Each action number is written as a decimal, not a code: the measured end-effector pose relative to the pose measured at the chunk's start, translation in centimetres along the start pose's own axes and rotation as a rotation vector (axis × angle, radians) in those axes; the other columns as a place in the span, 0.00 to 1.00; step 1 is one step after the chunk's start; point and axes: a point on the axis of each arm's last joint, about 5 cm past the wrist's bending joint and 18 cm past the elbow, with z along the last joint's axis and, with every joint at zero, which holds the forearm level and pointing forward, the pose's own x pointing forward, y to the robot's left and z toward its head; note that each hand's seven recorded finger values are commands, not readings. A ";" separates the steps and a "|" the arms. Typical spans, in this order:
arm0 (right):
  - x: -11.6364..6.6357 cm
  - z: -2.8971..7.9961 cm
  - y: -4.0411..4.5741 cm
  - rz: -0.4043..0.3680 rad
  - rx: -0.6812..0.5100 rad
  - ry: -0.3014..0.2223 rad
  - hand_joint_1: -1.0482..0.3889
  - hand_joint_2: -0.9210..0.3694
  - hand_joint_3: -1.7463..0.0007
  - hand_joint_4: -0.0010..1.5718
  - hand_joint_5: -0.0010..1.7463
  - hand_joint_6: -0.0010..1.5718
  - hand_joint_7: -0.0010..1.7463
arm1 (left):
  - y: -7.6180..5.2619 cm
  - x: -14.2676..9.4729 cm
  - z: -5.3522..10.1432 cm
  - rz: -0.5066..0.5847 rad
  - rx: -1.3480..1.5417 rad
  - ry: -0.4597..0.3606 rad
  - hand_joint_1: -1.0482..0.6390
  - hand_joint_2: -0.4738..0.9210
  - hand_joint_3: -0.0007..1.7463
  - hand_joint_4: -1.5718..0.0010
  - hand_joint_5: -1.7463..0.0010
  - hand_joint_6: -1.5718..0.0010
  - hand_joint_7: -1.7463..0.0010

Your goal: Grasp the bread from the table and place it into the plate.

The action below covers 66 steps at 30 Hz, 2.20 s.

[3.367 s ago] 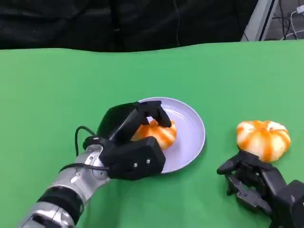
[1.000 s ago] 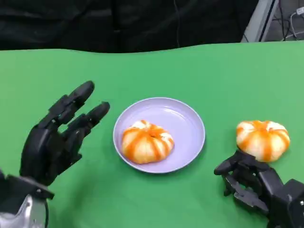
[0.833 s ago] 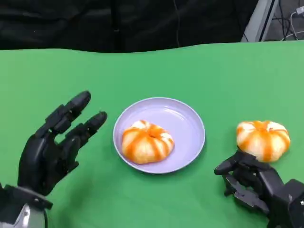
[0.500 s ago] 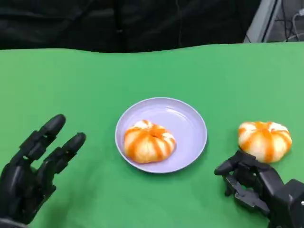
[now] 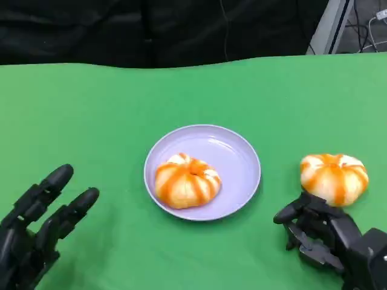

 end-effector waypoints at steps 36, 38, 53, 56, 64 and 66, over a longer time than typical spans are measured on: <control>-0.2 -0.1 -0.50 0.014 0.005 0.002 0.55 0.00 0.72 0.38 1.00 0.43 0.69 | 0.3 0.2 -1.6 0.202 0.005 0.033 0.72 0.86 0.52 0.24 0.91 0.36 0.96; -0.2 -0.1 -0.50 0.014 0.005 0.002 0.55 0.00 0.72 0.38 1.00 0.43 0.69 | 0.2 0.3 -1.6 0.220 0.027 0.027 0.72 0.86 0.52 0.22 0.89 0.32 0.95; -0.1 -0.1 -0.54 0.013 0.006 0.003 0.55 0.00 0.72 0.39 1.00 0.43 0.70 | -0.2 0.8 -1.8 0.243 0.135 0.002 0.66 0.72 0.73 0.42 0.00 0.45 0.12; -0.1 -0.1 -0.55 0.012 0.006 0.004 0.55 0.00 0.72 0.38 1.00 0.43 0.70 | -0.2 0.7 -1.8 0.238 0.149 0.001 0.66 0.72 0.73 0.42 0.00 0.45 0.12; -0.1 -0.1 -0.57 0.013 0.007 0.003 0.55 0.00 0.72 0.38 1.00 0.43 0.70 | -0.2 0.7 -1.8 0.239 0.159 -0.008 0.66 0.73 0.72 0.42 0.00 0.44 0.13; -0.1 -0.1 -0.59 0.010 0.005 0.003 0.55 0.00 0.72 0.38 1.00 0.42 0.70 | -0.2 0.7 -1.8 0.238 0.161 -0.008 0.66 0.73 0.72 0.42 0.01 0.44 0.13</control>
